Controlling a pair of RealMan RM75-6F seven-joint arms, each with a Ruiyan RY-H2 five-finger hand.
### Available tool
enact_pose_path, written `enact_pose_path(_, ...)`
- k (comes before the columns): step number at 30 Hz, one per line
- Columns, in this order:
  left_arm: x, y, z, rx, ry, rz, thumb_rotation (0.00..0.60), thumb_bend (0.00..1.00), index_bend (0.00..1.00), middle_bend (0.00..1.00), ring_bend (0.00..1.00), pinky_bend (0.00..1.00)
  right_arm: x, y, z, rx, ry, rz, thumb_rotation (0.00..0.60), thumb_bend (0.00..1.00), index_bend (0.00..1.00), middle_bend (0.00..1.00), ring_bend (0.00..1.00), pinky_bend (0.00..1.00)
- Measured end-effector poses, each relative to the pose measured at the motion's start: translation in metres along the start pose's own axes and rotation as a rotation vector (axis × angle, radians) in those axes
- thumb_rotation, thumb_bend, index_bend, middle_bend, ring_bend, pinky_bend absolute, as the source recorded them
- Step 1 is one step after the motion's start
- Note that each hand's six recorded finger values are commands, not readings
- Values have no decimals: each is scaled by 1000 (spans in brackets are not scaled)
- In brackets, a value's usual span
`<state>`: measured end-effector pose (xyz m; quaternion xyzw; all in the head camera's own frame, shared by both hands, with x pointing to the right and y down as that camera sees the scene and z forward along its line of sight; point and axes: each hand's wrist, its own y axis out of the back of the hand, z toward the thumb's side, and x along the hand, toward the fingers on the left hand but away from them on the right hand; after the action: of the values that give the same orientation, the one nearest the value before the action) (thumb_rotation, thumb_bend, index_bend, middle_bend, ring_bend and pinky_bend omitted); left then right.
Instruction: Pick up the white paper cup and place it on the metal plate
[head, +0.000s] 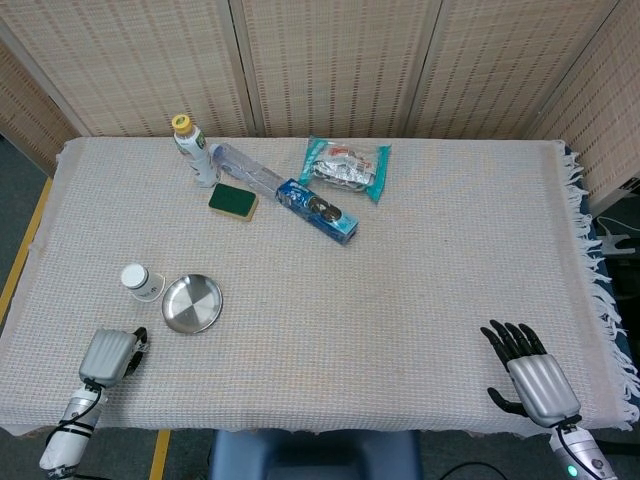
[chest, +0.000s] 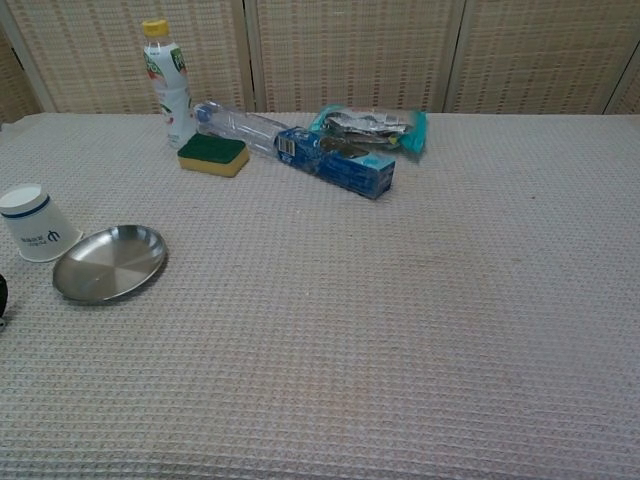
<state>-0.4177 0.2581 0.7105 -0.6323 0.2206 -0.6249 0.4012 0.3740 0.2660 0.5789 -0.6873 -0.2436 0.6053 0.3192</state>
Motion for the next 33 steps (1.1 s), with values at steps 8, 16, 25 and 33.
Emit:
enact_pose_path(8, 1, 17, 3, -31, -6, 63, 600, 390, 557, 1000, 1000, 1000, -1, -1, 0, 1, -3, 3, 533, 190, 0, 0, 0, 0)
enact_pose_path(16, 20, 47, 19, -58, -38, 143, 600, 390, 553, 1000, 1000, 1000, -3, -2, -1, 1, -9, 10, 533, 190, 0, 0, 0, 0)
enact_pose_path(25, 82, 58, 49, -60, -54, 118, 600, 389, 542, 1000, 1000, 1000, -5, -2, -5, -2, -22, 11, 532, 189, 0, 0, 0, 0)
enact_pose_path(33, 92, 51, 59, -57, -67, 93, 600, 375, 230, 1000, 1000, 1000, -5, 1, -8, -5, -31, -2, 533, 189, 0, 0, 0, 0)
